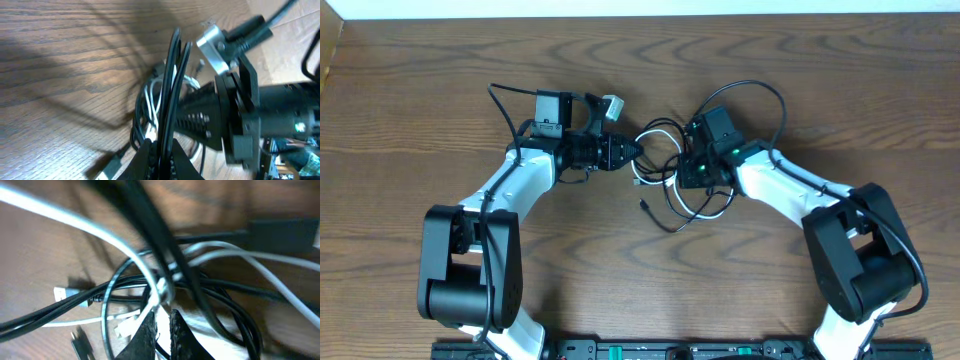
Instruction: Untangle cables
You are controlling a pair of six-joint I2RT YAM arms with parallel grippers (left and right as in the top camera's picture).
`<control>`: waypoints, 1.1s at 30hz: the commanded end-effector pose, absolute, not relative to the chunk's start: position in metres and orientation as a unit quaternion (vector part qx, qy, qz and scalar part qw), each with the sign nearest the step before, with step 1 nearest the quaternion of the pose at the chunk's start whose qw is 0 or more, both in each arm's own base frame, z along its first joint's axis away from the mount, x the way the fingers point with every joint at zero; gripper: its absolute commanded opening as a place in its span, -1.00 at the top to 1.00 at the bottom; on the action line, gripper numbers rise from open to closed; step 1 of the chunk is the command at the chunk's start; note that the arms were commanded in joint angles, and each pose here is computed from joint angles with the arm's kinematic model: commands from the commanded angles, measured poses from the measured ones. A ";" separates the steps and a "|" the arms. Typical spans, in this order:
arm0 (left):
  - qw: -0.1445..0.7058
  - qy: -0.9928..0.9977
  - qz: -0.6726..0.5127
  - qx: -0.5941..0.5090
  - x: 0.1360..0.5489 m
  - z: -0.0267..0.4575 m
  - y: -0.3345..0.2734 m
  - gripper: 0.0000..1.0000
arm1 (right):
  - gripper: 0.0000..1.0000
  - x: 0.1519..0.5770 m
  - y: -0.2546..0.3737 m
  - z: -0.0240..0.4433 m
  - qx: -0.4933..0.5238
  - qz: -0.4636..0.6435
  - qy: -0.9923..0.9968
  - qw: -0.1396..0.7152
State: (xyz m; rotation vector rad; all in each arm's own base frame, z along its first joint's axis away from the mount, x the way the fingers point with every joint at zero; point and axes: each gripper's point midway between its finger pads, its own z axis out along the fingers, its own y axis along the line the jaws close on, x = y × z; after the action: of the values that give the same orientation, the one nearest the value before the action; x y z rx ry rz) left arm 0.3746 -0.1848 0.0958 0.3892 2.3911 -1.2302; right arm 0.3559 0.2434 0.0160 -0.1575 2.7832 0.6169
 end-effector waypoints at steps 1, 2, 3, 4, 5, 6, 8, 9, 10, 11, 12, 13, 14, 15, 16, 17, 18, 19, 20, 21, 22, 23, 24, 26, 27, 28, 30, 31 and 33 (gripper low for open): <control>0.214 0.867 -0.428 0.139 0.378 0.089 -0.182 0.85 | 0.83 0.341 0.261 0.012 -0.066 0.229 0.963 0.124; 0.215 0.869 -0.425 0.138 0.379 0.088 -0.181 0.85 | 0.82 0.341 0.262 0.012 -0.065 0.229 0.963 0.125; 0.215 0.872 -0.419 0.135 0.379 0.087 -0.180 0.85 | 0.80 0.341 0.263 0.012 -0.063 0.227 0.964 0.127; 0.215 0.874 -0.414 0.134 0.380 0.085 -0.180 0.85 | 0.80 0.341 0.263 0.012 -0.059 0.224 0.964 0.128; 0.214 0.877 -0.409 0.134 0.380 0.084 -0.180 0.85 | 0.80 0.342 0.261 0.011 -0.050 0.217 0.966 0.130; 0.214 0.878 -0.407 0.134 0.379 0.083 -0.180 0.85 | 0.80 0.343 0.259 0.010 -0.043 0.212 0.967 0.132; 0.212 0.878 -0.407 0.137 0.378 0.083 -0.183 0.85 | 0.79 0.344 0.258 0.007 -0.033 0.206 0.969 0.132; 0.212 0.878 -0.407 0.139 0.378 0.083 -0.184 0.85 | 0.79 0.344 0.258 0.005 -0.028 0.204 0.970 0.130; 0.211 0.878 -0.407 0.140 0.377 0.083 -0.185 0.85 | 0.79 0.343 0.257 0.001 -0.027 0.202 0.971 0.126; 0.211 0.878 -0.407 0.141 0.377 0.082 -0.186 0.85 | 0.77 0.342 0.257 -0.004 -0.027 0.199 0.972 0.122; 0.211 0.878 -0.405 0.141 0.377 0.082 -0.186 0.85 | 0.73 0.340 0.257 -0.008 -0.026 0.196 0.973 0.117; 0.212 0.880 -0.402 0.140 0.378 0.081 -0.185 0.85 | 0.71 0.339 0.256 -0.014 -0.021 0.193 0.975 0.111; 0.213 0.882 -0.398 0.139 0.378 0.080 -0.184 0.85 | 0.70 0.338 0.255 -0.020 -0.012 0.190 0.976 0.103; 0.213 0.883 -0.394 0.138 0.379 0.079 -0.183 0.84 | 0.69 0.337 0.255 -0.024 -0.009 0.190 0.977 0.099; 0.214 0.885 -0.389 0.136 0.380 0.078 -0.182 0.84 | 0.68 0.338 0.255 -0.027 -0.008 0.191 0.977 0.098; 0.215 0.887 -0.384 0.135 0.381 0.077 -0.181 0.85 | 0.69 0.338 0.255 -0.027 -0.007 0.191 0.977 0.098; 0.216 0.890 -0.378 0.133 0.381 0.075 -0.180 0.84 | 0.76 0.339 0.255 -0.027 -0.007 0.192 0.976 0.100; 0.216 0.893 -0.373 0.132 0.382 0.074 -0.178 0.85 | 0.95 0.341 0.256 -0.023 -0.007 0.194 0.975 0.103; 0.216 0.895 -0.368 0.129 0.383 0.073 -0.177 0.85 | 0.98 0.342 0.256 -0.021 -0.008 0.195 0.975 0.106; 0.216 0.896 -0.365 0.127 0.383 0.072 -0.176 0.85 | 0.98 0.345 0.256 -0.017 -0.012 0.194 0.974 0.113; 0.217 0.897 -0.364 0.127 0.383 0.072 -0.176 0.85 | 0.98 0.346 0.255 -0.013 -0.016 0.192 0.974 0.117; 0.217 0.897 -0.365 0.127 0.383 0.072 -0.176 0.84 | 0.98 0.348 0.251 -0.009 -0.015 0.183 0.975 0.122; 0.216 0.897 -0.365 0.126 0.383 0.072 -0.176 0.85 | 0.98 0.349 0.246 -0.005 -0.011 0.169 0.977 0.126; 0.216 0.897 -0.365 0.125 0.383 0.072 -0.176 0.84 | 0.98 0.353 0.231 0.005 -0.016 0.128 0.982 0.140; 0.216 0.897 -0.365 0.125 0.383 0.072 -0.176 0.83 | 0.98 0.354 0.223 0.011 -0.018 0.107 0.983 0.147; 0.216 0.897 -0.365 0.125 0.383 0.072 -0.176 0.82 | 0.98 0.356 0.213 0.018 -0.016 0.079 0.985 0.155; 0.216 0.897 -0.365 0.125 0.383 0.072 -0.176 0.77 | 0.98 0.359 0.202 0.029 -0.016 0.051 0.985 0.162; 0.216 0.897 -0.365 0.125 0.383 0.072 -0.176 0.77 | 0.98 0.360 0.199 0.033 -0.014 0.041 0.986 0.162; 0.216 0.897 -0.365 0.123 0.383 0.072 -0.176 0.77 | 0.98 0.360 0.199 0.038 -0.015 0.039 0.986 0.160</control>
State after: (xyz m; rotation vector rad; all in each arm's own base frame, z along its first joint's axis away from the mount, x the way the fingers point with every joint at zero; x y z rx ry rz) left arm 0.3821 -0.1783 0.0765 0.3610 2.4711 -1.0261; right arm 0.3370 0.2121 0.0117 -0.0451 2.9221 0.2279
